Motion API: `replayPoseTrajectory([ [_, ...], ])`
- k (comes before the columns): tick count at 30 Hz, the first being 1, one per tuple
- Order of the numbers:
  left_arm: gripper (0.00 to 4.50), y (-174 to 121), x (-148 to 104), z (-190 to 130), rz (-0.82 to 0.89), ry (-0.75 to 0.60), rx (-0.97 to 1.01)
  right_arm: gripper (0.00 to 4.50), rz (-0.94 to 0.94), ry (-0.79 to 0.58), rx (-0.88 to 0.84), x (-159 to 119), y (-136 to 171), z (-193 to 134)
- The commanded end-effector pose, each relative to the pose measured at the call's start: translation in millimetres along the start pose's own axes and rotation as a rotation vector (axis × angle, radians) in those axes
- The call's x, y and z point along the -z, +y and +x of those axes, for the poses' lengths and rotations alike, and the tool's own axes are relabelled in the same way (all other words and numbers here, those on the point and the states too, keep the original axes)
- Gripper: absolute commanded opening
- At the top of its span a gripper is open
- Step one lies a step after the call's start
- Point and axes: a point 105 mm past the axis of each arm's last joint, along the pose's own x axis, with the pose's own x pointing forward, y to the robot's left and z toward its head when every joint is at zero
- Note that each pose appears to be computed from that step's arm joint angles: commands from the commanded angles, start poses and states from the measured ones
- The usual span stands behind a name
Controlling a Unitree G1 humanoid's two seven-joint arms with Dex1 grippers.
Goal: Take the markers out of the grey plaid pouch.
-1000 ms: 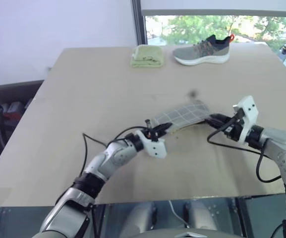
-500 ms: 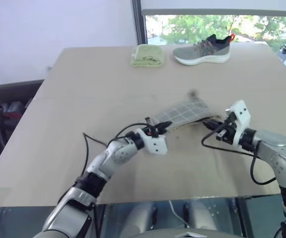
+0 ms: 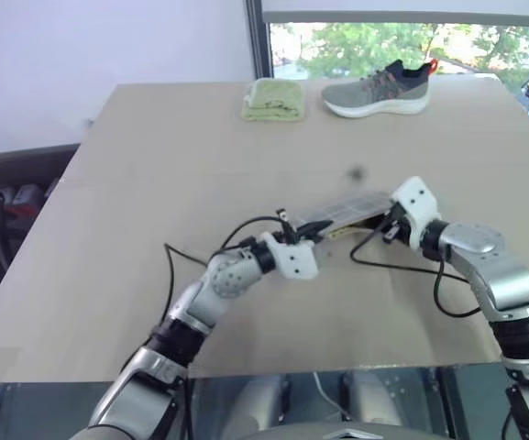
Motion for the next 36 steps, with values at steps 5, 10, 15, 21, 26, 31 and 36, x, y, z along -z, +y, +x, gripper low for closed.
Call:
replayPoseTrajectory([
  [5, 0.0, 15.5, -16.7, -1.2, -0.263, -0.078, -0.013, 4.37, -0.391, -0.047, -0.102, -31.5, 9.3, 1.6],
  [10, 0.0, 13.4, -17.3, 1.3, -0.343, -0.086, 0.026, 4.37, -0.499, 0.007, -0.189, -23.7, 19.0, 8.0],
  [15, 0.0, 10.0, -20.3, 2.7, -0.371, -0.101, 0.054, 4.37, -0.553, 0.122, -0.141, 3.6, 5.0, 20.6],
  [21, 0.0, 9.9, -17.3, 2.2, -0.355, -0.083, 0.052, 3.11, -0.591, 0.143, -0.154, 17.6, 4.1, 25.5],
  [26, 0.0, 9.0, -1.2, 1.0, -0.248, -0.005, 0.039, 0.85, -0.574, 0.106, -0.14, 14.9, 3.7, 20.1],
  [31, 0.0, 4.7, 14.4, -2.4, -0.193, 0.06, 0.033, 0.23, -0.544, 0.023, -0.119, 2.3, 5.4, 10.9],
  [36, 0.0, 6.7, 29.2, -6.9, -0.128, 0.125, 0.013, 0.22, -0.463, -0.148, -0.113, -30.1, 11.5, -7.8],
])
